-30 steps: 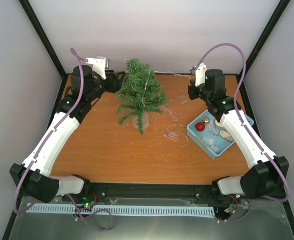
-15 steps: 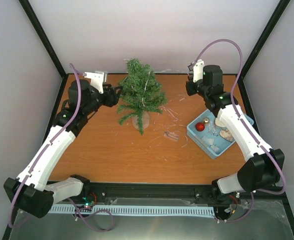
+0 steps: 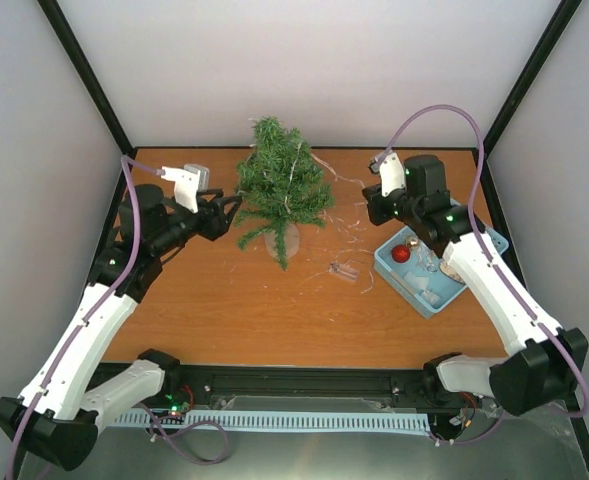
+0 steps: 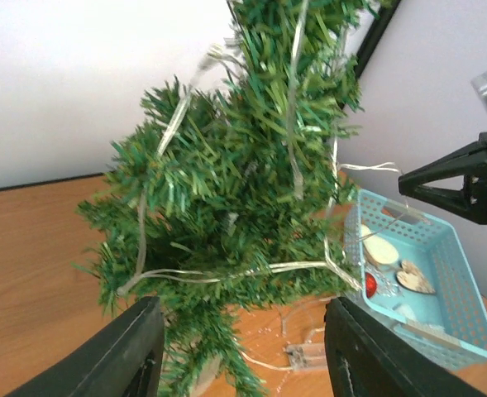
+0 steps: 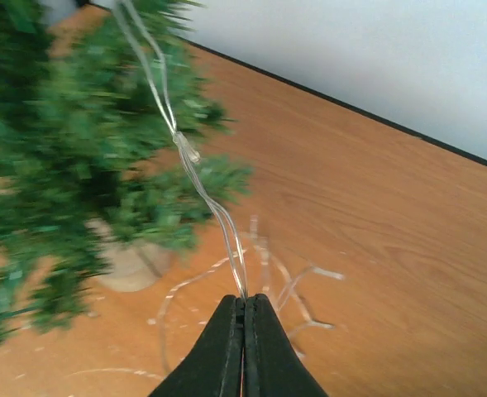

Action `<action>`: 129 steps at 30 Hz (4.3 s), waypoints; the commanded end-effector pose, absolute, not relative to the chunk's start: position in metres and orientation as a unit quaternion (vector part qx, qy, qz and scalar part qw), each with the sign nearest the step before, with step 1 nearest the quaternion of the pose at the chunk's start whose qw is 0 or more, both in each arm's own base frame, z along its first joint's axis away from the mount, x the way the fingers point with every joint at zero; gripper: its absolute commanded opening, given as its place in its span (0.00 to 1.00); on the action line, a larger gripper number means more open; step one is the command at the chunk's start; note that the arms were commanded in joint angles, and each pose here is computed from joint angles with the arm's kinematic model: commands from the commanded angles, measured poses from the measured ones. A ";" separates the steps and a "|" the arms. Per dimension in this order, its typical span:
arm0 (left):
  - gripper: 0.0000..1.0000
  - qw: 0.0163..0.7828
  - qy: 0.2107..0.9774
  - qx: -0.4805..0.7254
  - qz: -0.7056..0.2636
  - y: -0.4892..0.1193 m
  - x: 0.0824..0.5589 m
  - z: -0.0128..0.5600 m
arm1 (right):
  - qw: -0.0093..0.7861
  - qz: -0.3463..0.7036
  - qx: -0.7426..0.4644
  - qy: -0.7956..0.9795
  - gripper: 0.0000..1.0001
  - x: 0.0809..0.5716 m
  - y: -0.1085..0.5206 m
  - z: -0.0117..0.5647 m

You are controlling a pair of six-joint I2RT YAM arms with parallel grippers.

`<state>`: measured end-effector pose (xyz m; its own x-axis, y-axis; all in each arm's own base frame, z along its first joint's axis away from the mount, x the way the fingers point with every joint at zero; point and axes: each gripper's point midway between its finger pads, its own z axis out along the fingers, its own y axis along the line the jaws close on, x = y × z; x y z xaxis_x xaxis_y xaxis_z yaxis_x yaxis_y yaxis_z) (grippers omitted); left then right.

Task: Decorate the small christmas tree
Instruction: Wrap the decoration item around the Christmas tree.

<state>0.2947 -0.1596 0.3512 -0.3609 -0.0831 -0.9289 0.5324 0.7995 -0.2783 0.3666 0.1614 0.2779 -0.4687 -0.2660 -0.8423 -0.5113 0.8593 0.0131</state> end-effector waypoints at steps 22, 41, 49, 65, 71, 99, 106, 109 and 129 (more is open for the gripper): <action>0.53 0.505 0.735 0.199 -0.406 -0.191 0.241 0.309 | 0.440 0.435 -0.226 0.753 0.07 0.287 0.282 0.305; 0.69 0.545 0.741 0.224 -0.323 -0.177 0.238 0.312 | 0.560 0.151 -0.469 0.666 0.61 0.249 0.227 0.264; 0.78 0.562 0.735 0.254 -0.283 -0.167 0.226 0.301 | 0.550 0.065 -0.467 0.689 0.59 0.297 0.195 0.229; 0.79 0.592 0.728 0.250 -0.240 -0.153 0.225 0.289 | 0.530 0.056 -0.590 0.607 0.58 0.347 0.231 0.156; 0.80 0.604 0.722 0.244 -0.234 -0.148 0.222 0.294 | 0.540 0.036 -0.588 0.601 0.48 0.364 0.234 0.143; 0.79 0.617 0.724 0.223 -0.214 -0.138 0.225 0.297 | 0.526 0.037 -0.584 0.616 0.03 0.341 0.242 0.140; 0.76 0.605 0.730 0.219 -0.230 -0.144 0.229 0.298 | 0.507 0.092 -0.566 0.644 0.03 0.289 0.243 0.166; 0.76 0.603 0.726 0.219 -0.248 -0.148 0.226 0.302 | 0.505 0.117 -0.556 0.649 0.03 0.267 0.241 0.173; 0.71 0.506 0.701 0.234 -0.444 -0.193 0.191 0.298 | 0.535 0.377 -0.476 0.587 0.03 0.176 0.300 0.294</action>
<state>0.2065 -0.1813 0.2904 -0.3516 -0.0822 -0.9326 0.7292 0.6006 -0.3278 0.1811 0.2859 0.2460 0.0832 -0.3216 -0.9432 -0.9504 0.2590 -0.1722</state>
